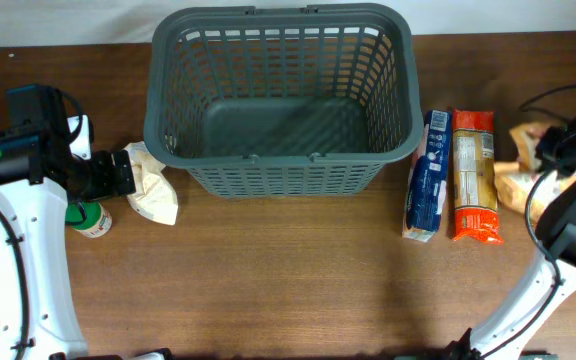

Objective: Pack container
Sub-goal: 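Reach the right gripper to the printed snack pouch and grasp it, then carry the snack pouch with the right gripper and drop it in basket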

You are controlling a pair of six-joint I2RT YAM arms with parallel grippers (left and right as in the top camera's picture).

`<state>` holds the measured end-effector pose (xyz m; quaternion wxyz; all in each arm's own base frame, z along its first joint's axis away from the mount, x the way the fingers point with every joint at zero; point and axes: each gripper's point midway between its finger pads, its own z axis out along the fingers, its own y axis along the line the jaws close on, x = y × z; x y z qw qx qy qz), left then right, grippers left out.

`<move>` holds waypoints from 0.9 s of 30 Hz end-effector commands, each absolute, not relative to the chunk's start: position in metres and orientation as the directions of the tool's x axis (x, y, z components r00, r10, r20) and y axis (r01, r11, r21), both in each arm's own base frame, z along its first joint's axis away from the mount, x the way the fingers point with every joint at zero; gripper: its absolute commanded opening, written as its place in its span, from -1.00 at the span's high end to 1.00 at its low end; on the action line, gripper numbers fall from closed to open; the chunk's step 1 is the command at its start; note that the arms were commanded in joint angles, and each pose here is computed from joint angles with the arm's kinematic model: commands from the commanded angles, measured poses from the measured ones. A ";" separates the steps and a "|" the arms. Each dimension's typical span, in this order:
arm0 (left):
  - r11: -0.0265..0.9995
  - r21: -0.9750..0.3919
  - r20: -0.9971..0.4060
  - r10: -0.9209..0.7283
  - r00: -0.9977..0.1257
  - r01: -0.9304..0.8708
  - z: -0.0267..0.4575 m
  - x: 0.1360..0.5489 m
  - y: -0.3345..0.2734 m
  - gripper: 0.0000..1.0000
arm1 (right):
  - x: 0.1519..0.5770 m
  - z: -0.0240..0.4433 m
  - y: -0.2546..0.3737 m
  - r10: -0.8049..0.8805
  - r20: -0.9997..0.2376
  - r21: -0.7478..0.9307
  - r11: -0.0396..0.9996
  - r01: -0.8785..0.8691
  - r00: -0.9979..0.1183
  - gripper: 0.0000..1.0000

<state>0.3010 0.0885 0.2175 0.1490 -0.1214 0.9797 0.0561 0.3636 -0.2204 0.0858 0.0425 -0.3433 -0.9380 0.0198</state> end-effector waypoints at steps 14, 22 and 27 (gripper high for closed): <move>0.965 0.060 -0.311 -0.225 -0.924 -0.255 0.219 0.303 0.088 -0.98 | 0.304 0.535 0.025 0.107 -0.937 0.134 0.989 -0.061 -0.332 0.92; 0.965 0.060 -0.310 -0.225 -0.924 -0.255 0.219 0.303 0.088 -0.99 | 0.317 0.522 0.142 -0.044 -0.931 0.108 0.914 -0.391 -0.361 0.92; 0.965 0.060 -0.311 -0.225 -0.924 -0.255 0.219 0.303 0.088 -0.99 | 0.371 0.469 0.199 -0.149 -0.886 0.065 0.898 -0.435 -0.440 0.92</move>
